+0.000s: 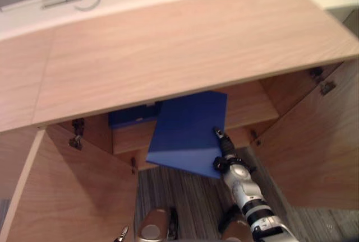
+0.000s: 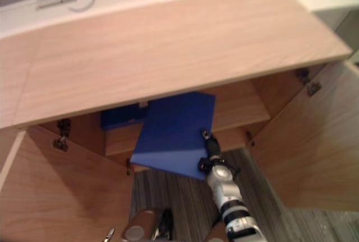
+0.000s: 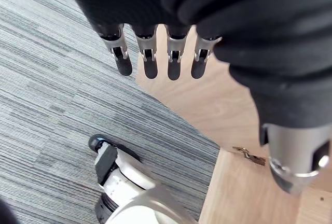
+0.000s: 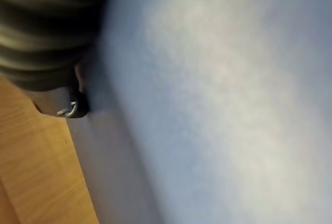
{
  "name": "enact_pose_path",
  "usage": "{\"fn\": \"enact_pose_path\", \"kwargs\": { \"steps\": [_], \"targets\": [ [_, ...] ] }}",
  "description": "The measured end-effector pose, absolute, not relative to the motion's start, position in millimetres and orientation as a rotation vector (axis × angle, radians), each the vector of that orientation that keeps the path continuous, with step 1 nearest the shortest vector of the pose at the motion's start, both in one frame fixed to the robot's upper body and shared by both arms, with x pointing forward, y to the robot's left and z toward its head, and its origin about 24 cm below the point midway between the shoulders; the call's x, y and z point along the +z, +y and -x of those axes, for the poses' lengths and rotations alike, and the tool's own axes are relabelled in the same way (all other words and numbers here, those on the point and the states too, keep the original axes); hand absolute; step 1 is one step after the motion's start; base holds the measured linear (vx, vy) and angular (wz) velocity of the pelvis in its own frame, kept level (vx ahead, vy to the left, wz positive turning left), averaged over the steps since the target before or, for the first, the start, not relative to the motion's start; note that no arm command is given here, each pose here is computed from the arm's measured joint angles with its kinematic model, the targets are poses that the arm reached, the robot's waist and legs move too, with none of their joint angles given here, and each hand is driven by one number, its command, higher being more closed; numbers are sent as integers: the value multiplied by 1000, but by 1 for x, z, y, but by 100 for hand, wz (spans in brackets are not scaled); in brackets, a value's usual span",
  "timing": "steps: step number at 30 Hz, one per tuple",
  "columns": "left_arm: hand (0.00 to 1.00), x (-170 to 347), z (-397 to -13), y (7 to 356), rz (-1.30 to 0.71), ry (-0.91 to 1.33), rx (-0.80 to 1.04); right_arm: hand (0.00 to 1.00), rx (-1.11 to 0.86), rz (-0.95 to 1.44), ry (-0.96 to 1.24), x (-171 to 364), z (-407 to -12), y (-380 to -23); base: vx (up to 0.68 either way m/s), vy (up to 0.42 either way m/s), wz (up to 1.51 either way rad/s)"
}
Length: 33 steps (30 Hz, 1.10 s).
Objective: Walk over to the cabinet, pick up the folder, carry it to the office cabinet, place the folder inside the office cabinet, then close the office cabinet door
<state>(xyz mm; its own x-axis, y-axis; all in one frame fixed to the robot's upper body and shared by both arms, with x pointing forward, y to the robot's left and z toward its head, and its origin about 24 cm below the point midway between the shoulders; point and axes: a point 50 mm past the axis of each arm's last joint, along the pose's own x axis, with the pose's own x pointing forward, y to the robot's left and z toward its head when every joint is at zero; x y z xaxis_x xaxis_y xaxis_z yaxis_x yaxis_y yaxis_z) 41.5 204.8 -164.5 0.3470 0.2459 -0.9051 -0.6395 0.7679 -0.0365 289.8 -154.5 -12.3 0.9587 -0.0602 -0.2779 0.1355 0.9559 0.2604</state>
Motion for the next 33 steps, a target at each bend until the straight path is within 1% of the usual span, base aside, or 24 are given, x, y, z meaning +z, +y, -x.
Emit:
{"fn": "enact_pose_path", "kwargs": {
  "steps": [2, 4, 7, 8, 9, 11, 12, 13, 16, 19, 21, 22, 25, 26, 28, 30, 33],
  "targets": [
    [0, -164, -43, 204, 425, 1069, 594, 100, -146, -277, 229, -1, -298, -165, -58, -25, 31],
    [0, -164, -44, 203, 429, 1061, 597, 100, -163, -290, 172, 14, -307, -168, -76, -12, 21],
    [0, -164, -46, 199, 454, 1048, 610, 100, -204, -327, 37, 50, -323, -174, -109, 4, 27],
    [0, -163, -49, 198, 468, 1030, 617, 100, -229, -355, -42, 70, -329, -177, -98, 13, 24],
    [0, -163, -49, 198, 472, 1023, 621, 100, -239, -377, -73, 78, -330, -176, -103, 10, 34],
    [0, -162, -52, 195, 492, 1008, 630, 100, -266, -463, -173, 106, -336, -180, -109, 2, 27],
    [0, -160, -54, 196, 500, 986, 640, 100, -278, -541, -260, 132, -343, -182, -115, 3, 17],
    [0, -159, -56, 197, 499, 979, 639, 100, -289, -569, -293, 142, -346, -185, -137, -1, 30],
    [0, -156, -64, 195, 504, 946, 623, 100, -371, -778, -465, 199, -355, -214, -110, 0, 36],
    [0, -154, -68, 194, 510, 935, 611, 100, -425, -878, -543, 238, -363, -239, -76, 8, 19],
    [0, -154, -70, 193, 502, 939, 598, 100, -442, -945, -571, 255, -367, -252, -55, 5, 16],
    [0, -154, -71, 193, 495, 941, 586, 100, -454, -1023, -575, 269, -371, -265, -52, 4, 17],
    [0, -153, -73, 192, 485, 942, 571, 100, -487, -1074, -571, 284, -374, -285, -37, 3, 17],
    [0, -152, -75, 191, 475, 943, 557, 100, -510, -1085, -562, 291, -374, -299, -15, -5, 19],
    [0, -152, -76, 191, 469, 943, 552, 100, -533, -1084, -527, 292, -375, -308, -2, -10, 19],
    [0, -151, -80, 190, 456, 940, 538, 100, -558, -1013, -452, 293, -379, -313, 15, -26, 17],
    [0, -149, -84, 190, 451, 929, 535, 100, -547, -965, -373, 289, -386, -306, 17, -58, 13]
  ]
}}
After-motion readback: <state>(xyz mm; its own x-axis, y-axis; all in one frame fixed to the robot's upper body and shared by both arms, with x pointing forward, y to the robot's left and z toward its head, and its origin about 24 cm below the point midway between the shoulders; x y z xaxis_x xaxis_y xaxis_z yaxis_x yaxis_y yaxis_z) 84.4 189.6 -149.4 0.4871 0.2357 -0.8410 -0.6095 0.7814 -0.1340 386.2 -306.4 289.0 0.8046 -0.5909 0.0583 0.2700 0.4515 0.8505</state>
